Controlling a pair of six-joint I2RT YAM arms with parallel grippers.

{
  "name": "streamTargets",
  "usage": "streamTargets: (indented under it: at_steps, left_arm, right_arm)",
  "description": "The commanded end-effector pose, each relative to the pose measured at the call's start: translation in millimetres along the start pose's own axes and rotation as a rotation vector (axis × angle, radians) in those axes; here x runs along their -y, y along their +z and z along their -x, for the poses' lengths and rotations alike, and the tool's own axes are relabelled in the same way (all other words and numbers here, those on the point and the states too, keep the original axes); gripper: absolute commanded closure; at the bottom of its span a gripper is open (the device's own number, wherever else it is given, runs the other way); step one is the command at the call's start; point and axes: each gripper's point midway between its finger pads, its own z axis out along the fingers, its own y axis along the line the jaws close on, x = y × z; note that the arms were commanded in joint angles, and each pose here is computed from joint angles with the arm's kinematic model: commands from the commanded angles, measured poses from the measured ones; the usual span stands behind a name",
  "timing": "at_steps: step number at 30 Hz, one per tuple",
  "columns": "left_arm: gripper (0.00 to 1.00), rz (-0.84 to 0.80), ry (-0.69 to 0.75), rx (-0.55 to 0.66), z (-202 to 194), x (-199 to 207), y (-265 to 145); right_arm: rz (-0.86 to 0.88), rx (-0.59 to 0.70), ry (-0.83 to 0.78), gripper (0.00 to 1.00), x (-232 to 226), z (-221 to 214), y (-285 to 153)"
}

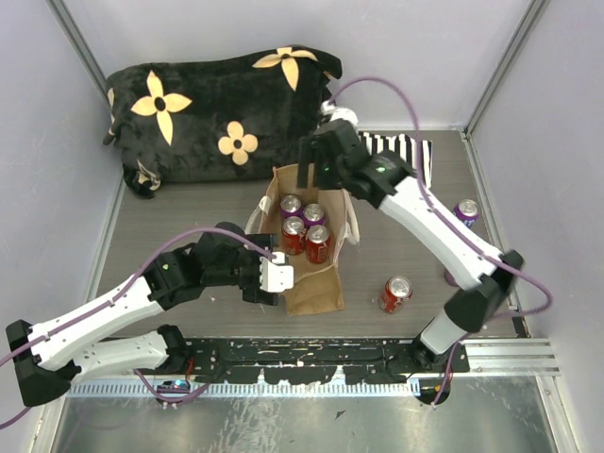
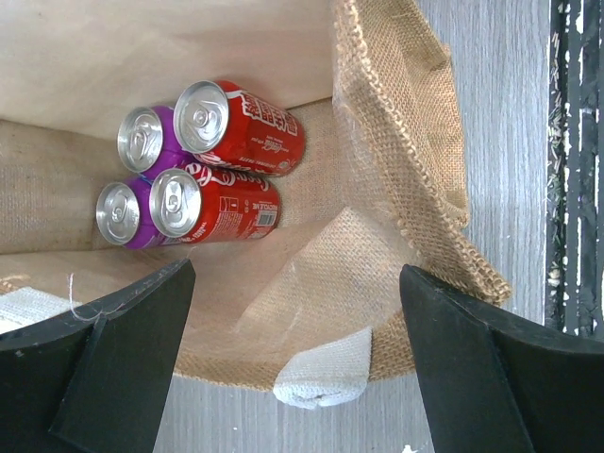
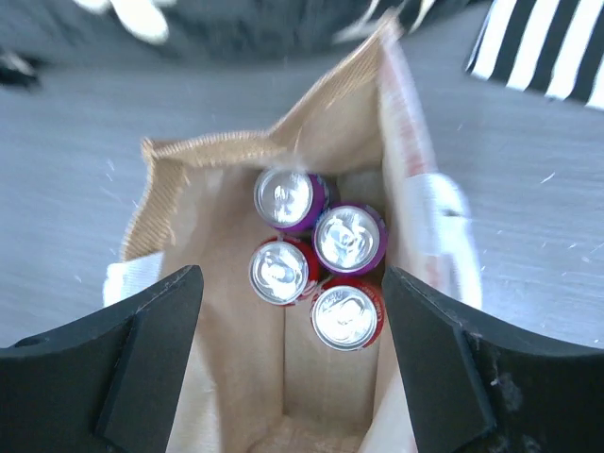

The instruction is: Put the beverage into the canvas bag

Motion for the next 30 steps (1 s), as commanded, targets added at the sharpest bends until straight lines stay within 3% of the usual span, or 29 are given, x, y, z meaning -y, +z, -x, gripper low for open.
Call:
streamTargets:
  at_steps: [1,8,20,30]
  left_arm:
    - [0.02,-0.052,0.082,-0.004,-8,12,1]
    - [0.02,-0.056,0.158,0.020,0,10,5]
    - [0.02,-0.049,0.194,0.059,23,1,16]
    - [0.02,-0.055,0.203,0.068,27,5,14]
  right_arm:
    - [-0.035,0.252,0.156,0.17,31,72,-63]
    - [-0.266,0.114,0.197,0.17,99,26,-87]
    - [-0.421,-0.281,0.237,0.17,145,-116,-103]
    - [-0.456,-0.378,0.339,0.12,171,-188,-113]
